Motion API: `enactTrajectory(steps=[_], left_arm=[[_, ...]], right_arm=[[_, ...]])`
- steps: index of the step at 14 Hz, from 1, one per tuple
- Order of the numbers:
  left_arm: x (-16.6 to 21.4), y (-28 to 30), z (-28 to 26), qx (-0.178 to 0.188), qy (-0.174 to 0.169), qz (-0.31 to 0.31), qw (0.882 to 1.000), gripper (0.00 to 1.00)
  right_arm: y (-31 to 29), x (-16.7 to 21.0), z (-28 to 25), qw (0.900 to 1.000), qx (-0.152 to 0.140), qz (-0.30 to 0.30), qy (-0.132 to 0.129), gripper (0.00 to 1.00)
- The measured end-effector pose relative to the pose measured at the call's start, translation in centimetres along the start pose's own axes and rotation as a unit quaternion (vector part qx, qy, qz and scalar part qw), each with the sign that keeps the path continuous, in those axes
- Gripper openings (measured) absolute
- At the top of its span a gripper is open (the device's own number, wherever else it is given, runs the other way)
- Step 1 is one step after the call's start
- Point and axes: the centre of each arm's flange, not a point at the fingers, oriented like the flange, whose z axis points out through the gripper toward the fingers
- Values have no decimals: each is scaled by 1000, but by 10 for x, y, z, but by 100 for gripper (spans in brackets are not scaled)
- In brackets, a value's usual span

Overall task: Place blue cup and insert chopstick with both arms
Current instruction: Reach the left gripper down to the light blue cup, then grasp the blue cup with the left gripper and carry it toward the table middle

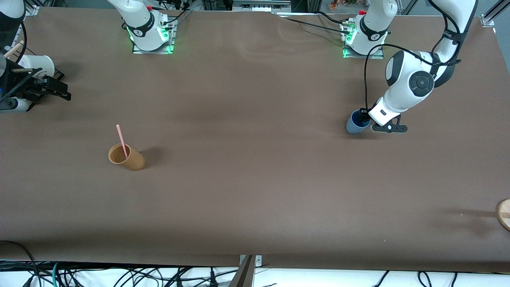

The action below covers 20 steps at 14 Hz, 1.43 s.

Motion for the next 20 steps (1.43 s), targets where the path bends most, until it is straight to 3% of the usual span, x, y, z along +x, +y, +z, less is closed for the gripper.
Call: enactTrajectory(steps=[5, 11, 16, 20], left_arm=[[0, 0, -1, -1, 1, -6, 1000, 5], [16, 15, -24, -10, 11, -10, 1000, 6], [56, 123, -113, -25, 28, -15, 999, 6], [89, 232, -135, -37, 20, -36, 998, 6]], right_arm=[[0, 0, 0, 1000, 0, 1, 0, 100], [-1, 0, 1, 1000, 0, 1, -1, 100], [-5, 0, 5, 1000, 1, -2, -13, 100], [-3, 2, 9, 1000, 2, -1, -17, 100]])
